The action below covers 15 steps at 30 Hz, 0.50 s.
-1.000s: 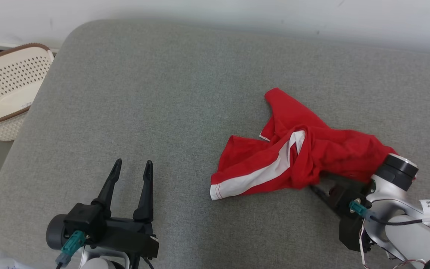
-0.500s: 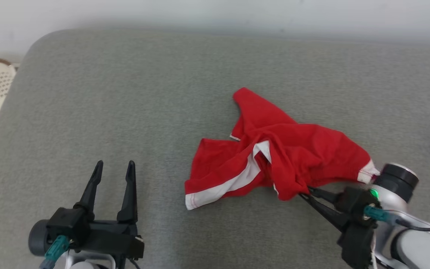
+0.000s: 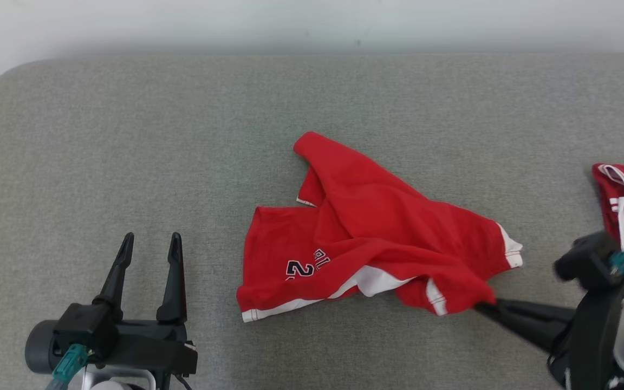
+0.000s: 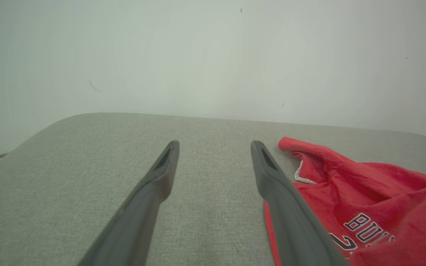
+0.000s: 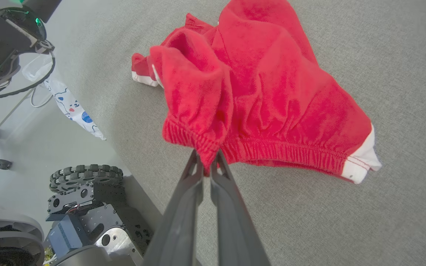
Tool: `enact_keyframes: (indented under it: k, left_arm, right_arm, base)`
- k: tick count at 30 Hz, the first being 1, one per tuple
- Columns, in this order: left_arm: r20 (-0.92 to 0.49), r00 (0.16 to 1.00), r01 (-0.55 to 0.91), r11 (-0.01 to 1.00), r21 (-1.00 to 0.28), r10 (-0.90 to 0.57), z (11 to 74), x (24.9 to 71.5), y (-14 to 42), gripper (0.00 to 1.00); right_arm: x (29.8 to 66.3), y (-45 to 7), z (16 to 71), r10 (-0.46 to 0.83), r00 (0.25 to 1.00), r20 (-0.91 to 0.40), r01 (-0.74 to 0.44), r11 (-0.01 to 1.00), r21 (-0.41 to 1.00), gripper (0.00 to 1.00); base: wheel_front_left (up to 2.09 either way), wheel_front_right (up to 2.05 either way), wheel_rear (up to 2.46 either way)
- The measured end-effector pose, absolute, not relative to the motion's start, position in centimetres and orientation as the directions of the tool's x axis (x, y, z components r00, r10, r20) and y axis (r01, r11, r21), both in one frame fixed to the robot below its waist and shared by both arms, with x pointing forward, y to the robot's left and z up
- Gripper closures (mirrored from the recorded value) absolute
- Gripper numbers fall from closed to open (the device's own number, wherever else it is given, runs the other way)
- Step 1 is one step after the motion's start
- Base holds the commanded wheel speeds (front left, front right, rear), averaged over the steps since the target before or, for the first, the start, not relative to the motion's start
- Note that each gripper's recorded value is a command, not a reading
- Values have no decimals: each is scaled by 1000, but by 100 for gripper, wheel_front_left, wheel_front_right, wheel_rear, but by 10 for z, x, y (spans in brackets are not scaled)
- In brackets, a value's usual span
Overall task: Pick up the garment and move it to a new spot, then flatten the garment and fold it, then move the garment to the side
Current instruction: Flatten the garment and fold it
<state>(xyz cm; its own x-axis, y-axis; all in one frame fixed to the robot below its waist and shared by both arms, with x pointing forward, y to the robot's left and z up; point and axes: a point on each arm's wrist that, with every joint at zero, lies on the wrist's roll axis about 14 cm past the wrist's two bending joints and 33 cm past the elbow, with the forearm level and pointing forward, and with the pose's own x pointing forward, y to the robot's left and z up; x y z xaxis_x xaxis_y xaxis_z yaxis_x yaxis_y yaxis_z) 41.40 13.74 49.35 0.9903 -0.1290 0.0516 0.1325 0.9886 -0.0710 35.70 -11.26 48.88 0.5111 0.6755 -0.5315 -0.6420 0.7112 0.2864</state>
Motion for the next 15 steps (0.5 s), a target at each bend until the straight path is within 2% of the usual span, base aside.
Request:
enact_keyframes:
  k: [3, 10, 15]
  left_arm:
    - [51, 990, 136, 988, -72, -133, 493, 415, 137, 0]
    - [50, 989, 141, 987, -77, -137, 492, 422, 135, 0]
    - [36, 992, 122, 989, -78, -120, 487, 425, 142, 0]
  right_arm:
    - [369, -118, 486, 683, 492, -540, -580, 720, 381, 100]
    - [432, -137, 476, 618, 523, -586, -514, 778, 362, 100]
    - [458, -118, 456, 630, 509, -587, -525, 767, 368, 100]
  base:
    - [0, 0, 0]
    - [0, 0, 0]
    - [0, 0, 0]
